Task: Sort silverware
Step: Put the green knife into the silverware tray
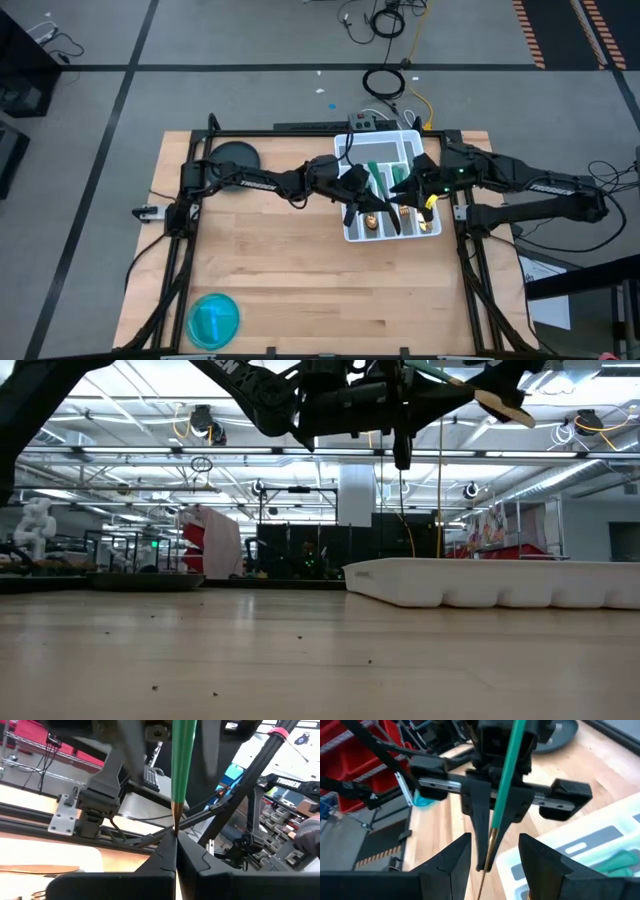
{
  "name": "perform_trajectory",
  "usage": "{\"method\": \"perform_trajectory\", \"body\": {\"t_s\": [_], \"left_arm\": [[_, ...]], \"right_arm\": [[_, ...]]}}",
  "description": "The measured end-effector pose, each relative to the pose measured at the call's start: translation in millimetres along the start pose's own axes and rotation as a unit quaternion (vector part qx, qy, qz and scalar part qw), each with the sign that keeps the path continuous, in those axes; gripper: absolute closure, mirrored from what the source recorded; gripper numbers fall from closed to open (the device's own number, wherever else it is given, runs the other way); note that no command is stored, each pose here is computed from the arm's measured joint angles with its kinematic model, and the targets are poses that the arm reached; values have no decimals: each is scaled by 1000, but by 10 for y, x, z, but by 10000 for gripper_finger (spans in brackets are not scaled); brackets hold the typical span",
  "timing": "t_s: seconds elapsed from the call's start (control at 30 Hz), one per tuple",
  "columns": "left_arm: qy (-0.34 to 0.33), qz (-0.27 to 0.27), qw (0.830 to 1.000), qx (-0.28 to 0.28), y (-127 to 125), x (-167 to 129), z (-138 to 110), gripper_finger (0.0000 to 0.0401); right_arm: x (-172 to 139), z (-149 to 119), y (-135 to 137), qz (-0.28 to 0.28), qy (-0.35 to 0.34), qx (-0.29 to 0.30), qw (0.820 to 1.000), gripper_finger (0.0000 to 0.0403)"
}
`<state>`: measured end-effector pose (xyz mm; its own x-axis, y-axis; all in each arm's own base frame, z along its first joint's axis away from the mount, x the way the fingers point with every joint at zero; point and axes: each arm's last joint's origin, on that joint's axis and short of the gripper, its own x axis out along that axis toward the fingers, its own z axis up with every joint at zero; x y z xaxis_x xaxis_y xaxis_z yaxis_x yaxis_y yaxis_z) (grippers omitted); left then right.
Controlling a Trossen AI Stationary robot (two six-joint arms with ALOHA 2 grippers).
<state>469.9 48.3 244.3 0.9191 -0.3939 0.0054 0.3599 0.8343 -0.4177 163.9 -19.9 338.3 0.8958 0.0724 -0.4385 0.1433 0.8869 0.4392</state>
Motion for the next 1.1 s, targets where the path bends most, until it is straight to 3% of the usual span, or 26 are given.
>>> {"method": "perform_trajectory", "body": {"t_s": [0.33,0.4,0.53,0.77,1.0,1.1], "left_arm": [[-2,5,1000,2,4,0,0,401],[-2,6,1000,2,6,-1,1,401],[0,8,1000,2,13,-5,-7,401],[-11,17,1000,4,5,-8,21,400],[33,-1,999,-32,97,-63,-17,336],[58,-19,997,-47,105,-73,-49,299]], "right_arm": [[259,19,-45,2,32,-14,999,252],[300,15,-56,0,39,-26,999,279],[324,31,-52,4,32,-63,997,382],[263,51,-24,9,13,-92,996,400],[179,18,-92,-36,20,-89,995,401],[67,14,-146,-51,15,-58,997,402]]}}
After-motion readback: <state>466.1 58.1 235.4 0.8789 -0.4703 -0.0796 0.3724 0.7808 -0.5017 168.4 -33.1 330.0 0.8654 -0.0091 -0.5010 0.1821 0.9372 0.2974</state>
